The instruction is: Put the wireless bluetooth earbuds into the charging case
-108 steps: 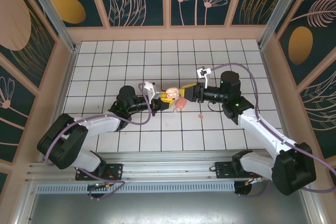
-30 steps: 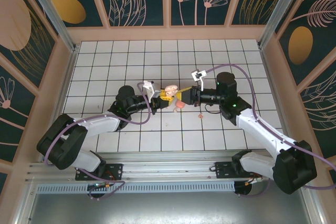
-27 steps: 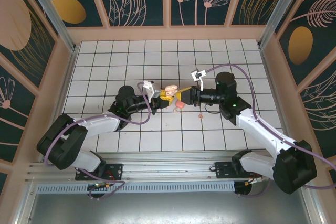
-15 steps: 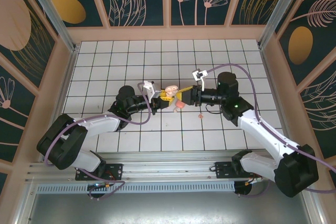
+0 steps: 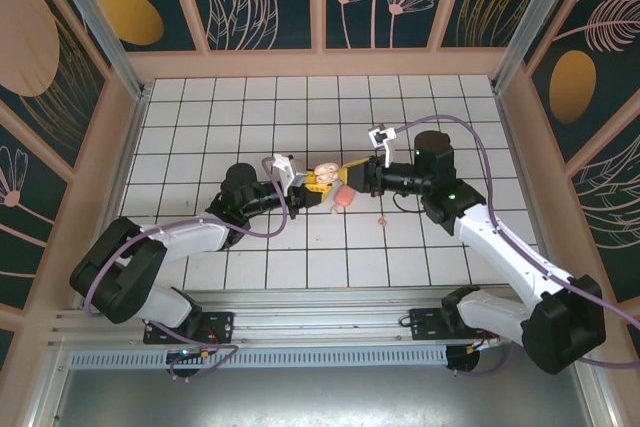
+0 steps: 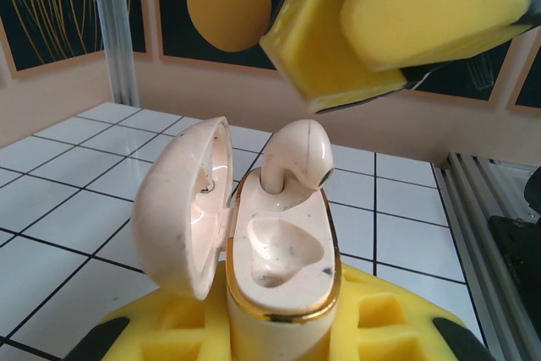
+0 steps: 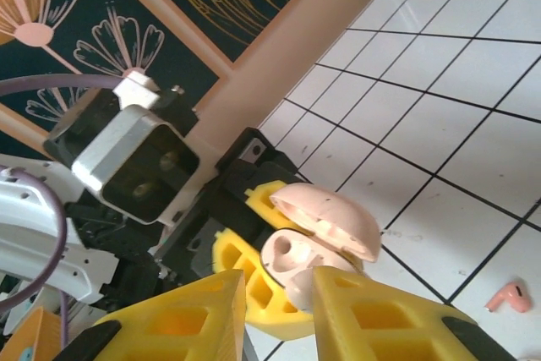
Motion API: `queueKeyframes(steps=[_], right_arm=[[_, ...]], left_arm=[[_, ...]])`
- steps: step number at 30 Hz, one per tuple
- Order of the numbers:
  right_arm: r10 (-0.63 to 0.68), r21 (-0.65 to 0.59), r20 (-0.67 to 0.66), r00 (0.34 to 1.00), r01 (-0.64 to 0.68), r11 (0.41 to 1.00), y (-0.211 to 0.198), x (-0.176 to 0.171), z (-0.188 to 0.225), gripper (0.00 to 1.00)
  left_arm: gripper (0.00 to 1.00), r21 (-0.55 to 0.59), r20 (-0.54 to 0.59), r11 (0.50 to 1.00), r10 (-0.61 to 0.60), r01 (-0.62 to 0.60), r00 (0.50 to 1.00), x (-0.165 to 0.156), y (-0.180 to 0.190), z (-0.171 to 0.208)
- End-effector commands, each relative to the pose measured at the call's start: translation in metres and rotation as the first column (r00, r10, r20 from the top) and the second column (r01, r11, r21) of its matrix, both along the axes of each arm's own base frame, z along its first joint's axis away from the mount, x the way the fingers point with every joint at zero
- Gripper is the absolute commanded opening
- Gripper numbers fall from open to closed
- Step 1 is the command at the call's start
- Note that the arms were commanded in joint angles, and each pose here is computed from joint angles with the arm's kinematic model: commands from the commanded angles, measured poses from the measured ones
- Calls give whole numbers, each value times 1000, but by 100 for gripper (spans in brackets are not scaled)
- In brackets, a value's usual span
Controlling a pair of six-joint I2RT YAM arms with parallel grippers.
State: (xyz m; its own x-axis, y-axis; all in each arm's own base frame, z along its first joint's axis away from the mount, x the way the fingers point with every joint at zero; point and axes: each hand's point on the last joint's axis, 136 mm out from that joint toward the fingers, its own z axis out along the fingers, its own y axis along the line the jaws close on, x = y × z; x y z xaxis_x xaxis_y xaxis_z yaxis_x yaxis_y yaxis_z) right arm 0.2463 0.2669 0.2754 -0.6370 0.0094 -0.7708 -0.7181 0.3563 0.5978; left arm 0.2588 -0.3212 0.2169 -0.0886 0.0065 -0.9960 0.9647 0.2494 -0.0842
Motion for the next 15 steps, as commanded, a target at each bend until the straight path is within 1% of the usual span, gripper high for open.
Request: queueKeyframes(steps=[1, 15], right_arm=[[-7, -19, 30, 1000, 7, 1000, 3, 5, 5, 26], [-6, -48, 31, 1000, 7, 999, 10, 4, -2, 25]], left_arm=[[18, -20, 48, 999, -23, 24, 999, -7, 0, 14], [18, -12, 65, 1000, -25, 26, 998, -7, 0, 18]])
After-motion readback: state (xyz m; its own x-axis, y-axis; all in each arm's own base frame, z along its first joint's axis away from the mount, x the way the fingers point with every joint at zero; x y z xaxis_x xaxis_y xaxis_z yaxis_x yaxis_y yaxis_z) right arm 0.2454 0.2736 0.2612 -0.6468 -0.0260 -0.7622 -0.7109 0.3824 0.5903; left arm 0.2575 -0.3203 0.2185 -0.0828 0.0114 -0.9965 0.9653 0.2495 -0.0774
